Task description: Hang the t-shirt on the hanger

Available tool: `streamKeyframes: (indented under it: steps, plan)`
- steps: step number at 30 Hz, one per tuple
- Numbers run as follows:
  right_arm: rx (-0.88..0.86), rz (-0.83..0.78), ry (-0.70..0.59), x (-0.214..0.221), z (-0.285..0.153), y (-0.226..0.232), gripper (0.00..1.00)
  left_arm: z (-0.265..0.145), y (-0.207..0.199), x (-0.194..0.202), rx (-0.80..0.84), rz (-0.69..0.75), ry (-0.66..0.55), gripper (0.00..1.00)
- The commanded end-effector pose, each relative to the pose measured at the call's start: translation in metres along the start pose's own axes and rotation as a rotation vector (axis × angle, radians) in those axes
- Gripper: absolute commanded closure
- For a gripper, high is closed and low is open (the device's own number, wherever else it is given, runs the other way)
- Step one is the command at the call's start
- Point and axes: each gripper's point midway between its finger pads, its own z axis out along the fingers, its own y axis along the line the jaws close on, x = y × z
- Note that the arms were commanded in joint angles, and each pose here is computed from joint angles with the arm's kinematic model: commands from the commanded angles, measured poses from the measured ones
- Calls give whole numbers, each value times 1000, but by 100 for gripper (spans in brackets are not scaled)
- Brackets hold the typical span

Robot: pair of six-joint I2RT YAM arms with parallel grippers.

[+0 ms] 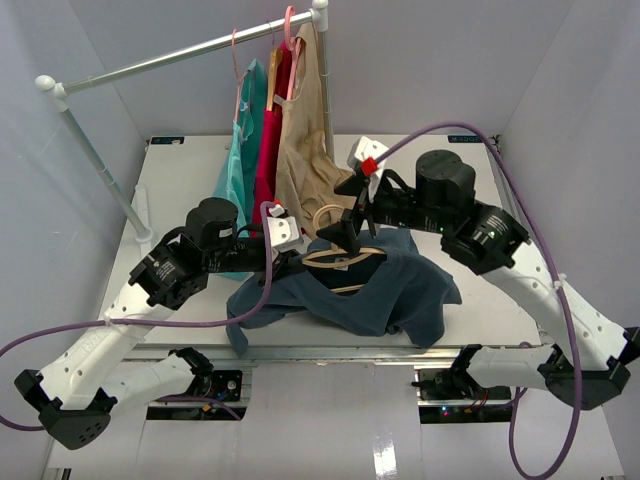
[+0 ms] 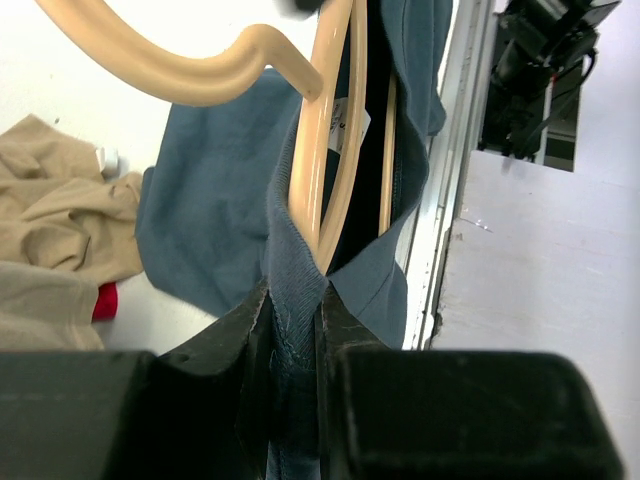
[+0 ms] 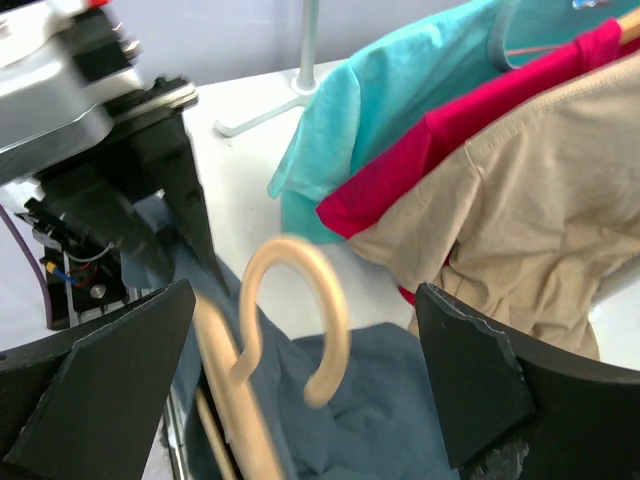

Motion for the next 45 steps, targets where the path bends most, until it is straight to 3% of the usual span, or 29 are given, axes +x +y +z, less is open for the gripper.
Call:
streamKeyframes:
  steps: [1,3,5,8,14,16,17,19,21,22,23,26,29,35,45]
  plan:
    - [-93,-26,4,-15,18,5,3,0,-8,-15,48,50,-86,100]
    - [-139,-27,18,-9,24,10,1,2,-7,-11,46,46,-80,100]
    - [-178,-7,39,1,29,15,18,3,-6,-9,40,48,-80,100]
    - [-200,20,66,15,29,20,33,1,-4,-11,23,51,-89,100]
    - [-210,39,71,28,19,29,47,-1,-1,-20,1,48,-117,100]
    - [-215,43,69,27,18,30,62,1,1,-22,-5,43,-125,100]
    - [-215,47,68,27,18,30,63,1,2,-22,-8,43,-125,100]
    - [-187,35,60,23,17,25,92,3,2,-23,-4,30,-129,100]
    - [-154,3,39,17,15,20,92,5,6,-27,-13,11,-129,95]
    - [-132,-10,31,14,12,16,92,5,9,-29,-26,0,-127,86]
    - [-95,-20,23,9,8,11,92,4,13,-33,-48,-10,-121,67]
    - [25,-68,5,-11,-11,-8,92,-4,28,-45,-129,-21,-107,47]
    - [101,-116,-53,-50,-40,-16,92,-25,58,-58,-321,-38,-96,41]
    - [230,-172,-117,-77,-86,-23,92,-63,80,-74,-534,-38,-154,35]
    - [244,-162,-174,-92,-105,-17,92,-53,104,-13,-683,-54,-39,35]
